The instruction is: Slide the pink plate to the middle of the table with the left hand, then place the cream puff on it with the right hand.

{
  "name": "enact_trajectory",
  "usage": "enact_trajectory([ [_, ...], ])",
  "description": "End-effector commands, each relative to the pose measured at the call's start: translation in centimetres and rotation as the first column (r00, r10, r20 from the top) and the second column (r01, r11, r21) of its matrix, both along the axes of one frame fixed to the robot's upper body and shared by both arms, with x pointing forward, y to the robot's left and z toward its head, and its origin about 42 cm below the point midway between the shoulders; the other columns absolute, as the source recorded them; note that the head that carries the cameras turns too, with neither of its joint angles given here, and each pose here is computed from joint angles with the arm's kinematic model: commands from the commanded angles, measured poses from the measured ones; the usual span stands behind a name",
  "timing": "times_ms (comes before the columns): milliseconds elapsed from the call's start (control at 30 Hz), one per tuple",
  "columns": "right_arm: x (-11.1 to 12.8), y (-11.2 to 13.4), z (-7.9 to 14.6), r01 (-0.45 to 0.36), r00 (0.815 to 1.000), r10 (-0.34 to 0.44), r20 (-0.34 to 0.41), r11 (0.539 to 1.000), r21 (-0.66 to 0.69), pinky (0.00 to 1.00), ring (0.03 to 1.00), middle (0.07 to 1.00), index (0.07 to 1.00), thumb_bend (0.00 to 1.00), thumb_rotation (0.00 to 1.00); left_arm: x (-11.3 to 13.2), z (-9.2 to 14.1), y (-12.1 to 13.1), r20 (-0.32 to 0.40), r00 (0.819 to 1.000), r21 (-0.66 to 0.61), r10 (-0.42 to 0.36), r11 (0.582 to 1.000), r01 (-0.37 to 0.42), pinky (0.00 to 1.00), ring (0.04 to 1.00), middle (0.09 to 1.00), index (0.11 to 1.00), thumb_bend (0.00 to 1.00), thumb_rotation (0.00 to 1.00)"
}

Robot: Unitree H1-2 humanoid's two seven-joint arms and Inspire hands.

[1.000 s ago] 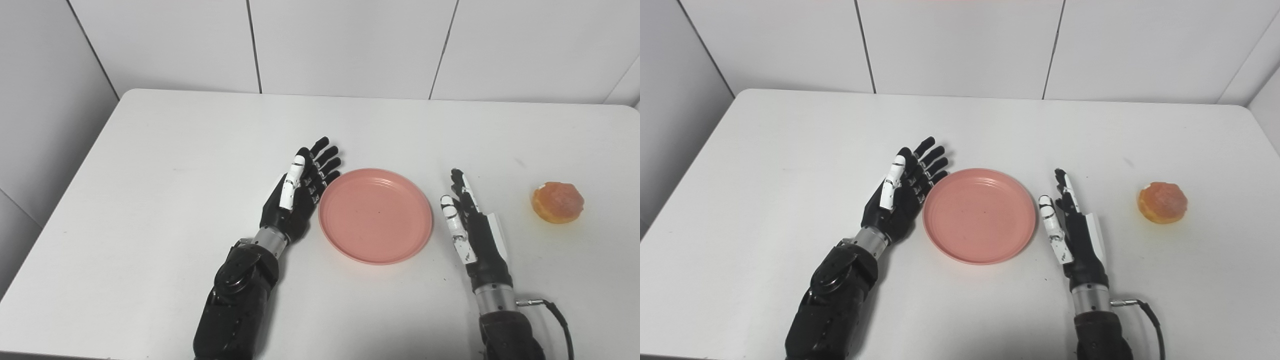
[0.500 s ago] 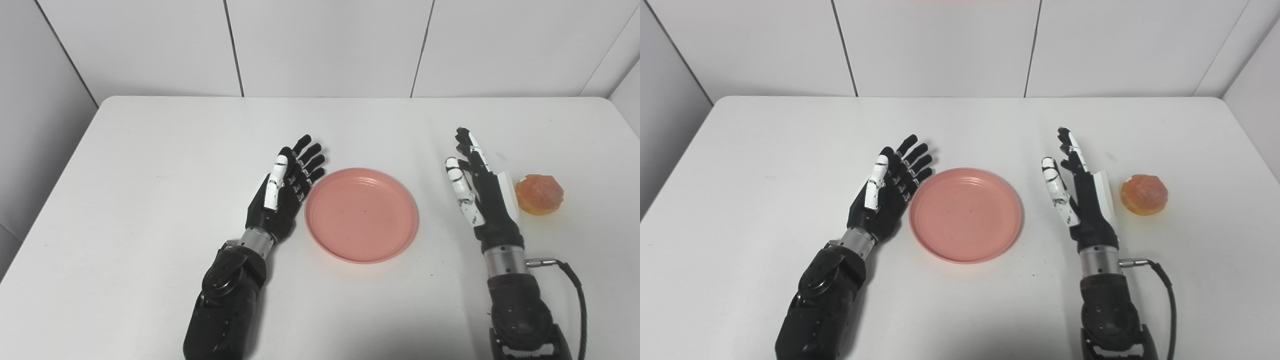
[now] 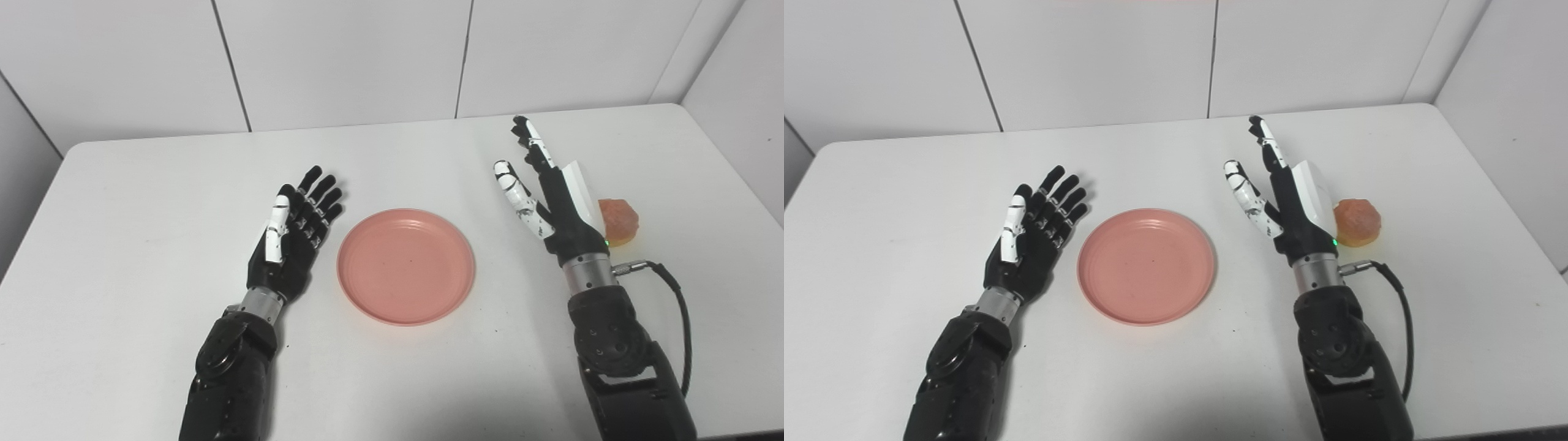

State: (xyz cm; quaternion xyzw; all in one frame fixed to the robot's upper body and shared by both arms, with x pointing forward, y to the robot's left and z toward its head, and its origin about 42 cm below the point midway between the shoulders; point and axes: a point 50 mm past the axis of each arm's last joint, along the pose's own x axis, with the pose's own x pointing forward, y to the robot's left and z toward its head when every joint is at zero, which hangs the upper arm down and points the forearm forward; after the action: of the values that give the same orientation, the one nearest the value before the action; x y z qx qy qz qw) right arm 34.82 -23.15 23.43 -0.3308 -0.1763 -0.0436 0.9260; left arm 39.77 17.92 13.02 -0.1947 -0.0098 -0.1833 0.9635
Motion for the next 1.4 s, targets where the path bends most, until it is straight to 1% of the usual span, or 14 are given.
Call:
enact_trajectory([
  [0, 0.5, -0.4, 2.7, 0.025, 0.996, -0.022, 0.087, 0.999, -0.031, 0.83, 0.895, 0.926, 0.956, 0.58, 1.0, -2.2, -5.1, 2.1, -0.186, 0.982, 0.04, 0.04, 0.999, -0.033, 0.97, 0.949, 0.943, 0.929, 0.4, 1.0],
  [167, 0.8, -1.5, 3.8, 0.063, 0.993, -0.054, 0.103, 0.994, -0.085, 0.82, 0.896, 0.936, 0.948, 0.69, 1.0, -1.9, -5.4, 3.0, -0.193, 0.98, 0.021, 0.04, 0.999, -0.036, 0.98, 0.957, 0.949, 0.933, 0.41, 1.0],
  [233, 0.9, -1.8, 4.2, 0.075, 0.992, -0.064, 0.11, 0.992, -0.097, 0.83, 0.905, 0.936, 0.922, 0.7, 0.95, -1.8, -5.6, 3.4, -0.193, 0.98, 0.017, 0.038, 0.999, -0.035, 0.98, 0.958, 0.952, 0.941, 0.4, 1.0],
  [267, 0.9, -2.0, 4.4, 0.084, 0.991, -0.072, 0.117, 0.991, -0.102, 0.83, 0.905, 0.936, 0.921, 0.7, 0.95, -1.7, -5.6, 3.6, -0.195, 0.98, 0.009, 0.037, 0.999, -0.035, 0.98, 0.958, 0.952, 0.942, 0.4, 1.0],
  [300, 0.9, -2.2, 4.6, 0.093, 0.989, -0.079, 0.125, 0.99, -0.108, 0.83, 0.909, 0.938, 0.918, 0.7, 0.91, -1.7, -5.7, 3.8, -0.2, 0.979, 0.003, 0.039, 0.999, -0.039, 0.99, 0.959, 0.953, 0.943, 0.4, 1.0],
  [367, 0.9, -2.5, 4.9, 0.113, 0.986, -0.096, 0.136, 0.986, -0.123, 0.83, 0.913, 0.941, 0.918, 0.71, 0.88, -1.6, -5.8, 4.0, -0.207, 0.978, -0.006, 0.041, 0.999, -0.043, 0.98, 0.956, 0.951, 0.94, 0.4, 1.0],
  [500, 1.0, -3.6, 5.6, 0.177, 0.977, -0.156, 0.143, 0.973, -0.15, 0.83, 0.91, 0.944, 0.928, 0.77, 0.8, -1.4, -6.0, 4.4, -0.232, 0.972, -0.032, 0.047, 0.998, -0.056, 1.0, 0.962, 0.958, 0.945, 0.39, 1.0],
  [533, 1.0, -3.7, 5.6, 0.184, 0.976, -0.163, 0.141, 0.971, -0.151, 0.83, 0.909, 0.946, 0.938, 0.77, 0.77, -1.3, -6.1, 4.5, -0.236, 0.97, -0.038, 0.048, 0.998, -0.058, 1.0, 0.959, 0.953, 0.942, 0.38, 1.0],
  [567, 1.1, -4.3, 5.8, 0.211, 0.971, -0.188, 0.146, 0.965, -0.157, 0.8, 0.893, 0.938, 0.943, 0.8, 0.74, -1.3, -6.1, 4.5, -0.241, 0.969, -0.039, 0.051, 0.997, -0.062, 0.99, 0.953, 0.948, 0.94, 0.37, 1.0],
  [667, 1.3, -5.1, 5.9, 0.252, 0.962, -0.228, 0.153, 0.953, -0.167, 0.76, 0.869, 0.922, 0.938, 0.83, 0.72, -1.3, -6.1, 4.7, -0.248, 0.967, -0.039, 0.054, 0.997, -0.066, 0.99, 0.949, 0.944, 0.938, 0.37, 1.0],
  [833, 1.3, -6.3, 6.1, 0.284, 0.954, -0.257, 0.158, 0.941, -0.185, 0.77, 0.887, 0.94, 0.938, 0.86, 0.62, -1.2, -5.9, 4.9, -0.266, 0.962, -0.042, 0.062, 0.996, -0.076, 0.98, 0.946, 0.943, 0.938, 0.36, 1.0],
  [967, 1.3, -7.2, 6.0, 0.309, 0.947, -0.276, 0.162, 0.923, -0.231, 0.77, 0.881, 0.935, 0.934, 0.88, 0.63, -1.2, -5.8, 4.9, -0.265, 0.962, -0.046, 0.059, 0.996, -0.074, 0.98, 0.945, 0.945, 0.939, 0.36, 1.0],
  [1100, 1.3, -7.8, 5.9, 0.324, 0.944, -0.296, 0.143, 0.912, -0.25, 0.76, 0.875, 0.935, 0.927, 0.91, 0.62, -1.2, -5.9, 5.0, -0.263, 0.963, -0.031, 0.061, 0.997, -0.071, 0.98, 0.942, 0.943, 0.935, 0.36, 1.0],
  [1367, 0.6, -9.2, 6.0, 0.381, 0.924, -0.371, 0.093, 0.866, -0.325, 0.78, 0.907, 0.953, 0.959, 0.92, 0.65, -0.9, -5.9, 5.1, -0.263, 0.964, -0.038, 0.048, 0.997, -0.06, 0.99, 0.956, 0.953, 0.947, 0.39, 1.0],
])
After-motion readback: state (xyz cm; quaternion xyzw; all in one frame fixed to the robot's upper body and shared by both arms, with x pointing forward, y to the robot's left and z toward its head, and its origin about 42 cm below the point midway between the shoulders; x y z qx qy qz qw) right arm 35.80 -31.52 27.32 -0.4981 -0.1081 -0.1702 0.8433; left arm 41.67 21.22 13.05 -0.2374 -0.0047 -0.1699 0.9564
